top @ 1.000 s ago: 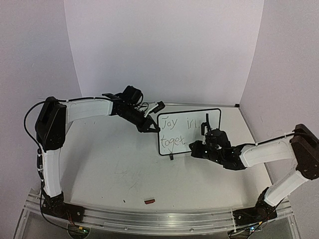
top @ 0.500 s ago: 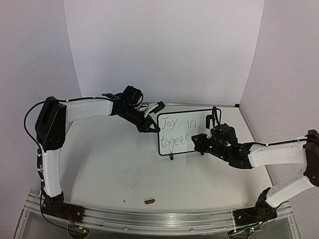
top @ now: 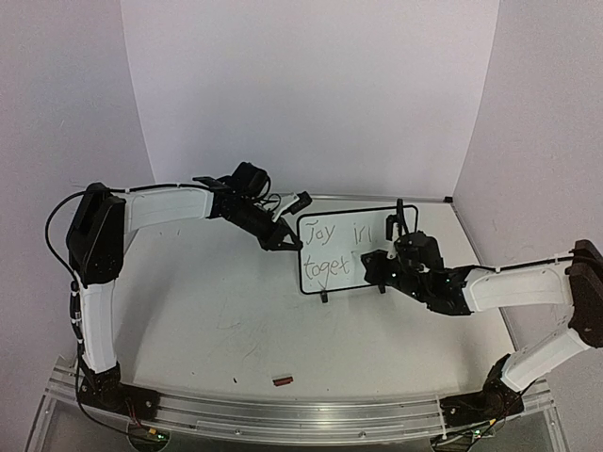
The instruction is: Write a sentence on the whiteboard
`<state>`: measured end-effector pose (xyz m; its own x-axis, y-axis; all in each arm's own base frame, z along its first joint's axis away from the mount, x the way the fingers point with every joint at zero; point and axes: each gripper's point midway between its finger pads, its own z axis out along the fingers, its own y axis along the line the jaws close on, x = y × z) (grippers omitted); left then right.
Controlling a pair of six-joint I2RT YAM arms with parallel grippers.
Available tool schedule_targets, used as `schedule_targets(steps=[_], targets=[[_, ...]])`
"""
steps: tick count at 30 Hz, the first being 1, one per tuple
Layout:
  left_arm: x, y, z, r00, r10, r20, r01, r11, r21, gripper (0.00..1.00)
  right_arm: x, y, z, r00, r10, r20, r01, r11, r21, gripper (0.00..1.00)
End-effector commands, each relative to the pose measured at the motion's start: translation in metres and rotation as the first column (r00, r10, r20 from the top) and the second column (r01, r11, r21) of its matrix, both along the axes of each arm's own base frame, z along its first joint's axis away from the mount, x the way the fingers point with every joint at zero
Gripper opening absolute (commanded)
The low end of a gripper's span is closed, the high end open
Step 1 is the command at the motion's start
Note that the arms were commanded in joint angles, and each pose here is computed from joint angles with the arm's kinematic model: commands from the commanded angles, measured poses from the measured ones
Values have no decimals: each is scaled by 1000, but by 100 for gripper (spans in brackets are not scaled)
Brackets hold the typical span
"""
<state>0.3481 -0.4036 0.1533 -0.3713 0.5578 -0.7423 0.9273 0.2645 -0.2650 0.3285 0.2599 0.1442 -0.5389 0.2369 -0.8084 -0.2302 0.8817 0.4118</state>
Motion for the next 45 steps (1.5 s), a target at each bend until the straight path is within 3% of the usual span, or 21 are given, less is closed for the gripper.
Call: schedule_targets(steps=[1,22,45], targets=[[-2,11,7,999,16,35,-17,999,36,0,11,-1,9,999,-36,26,36,999,-6,0],[-2,10,6,999,14,33,-15,999,37,0,-6,-5,-51,993,-13,-114,7,999,-48,0],[-3,10,8,999,14,36,-15,999,35,0,7,-1,3,1000,-28,-1,28,1000,2,0]])
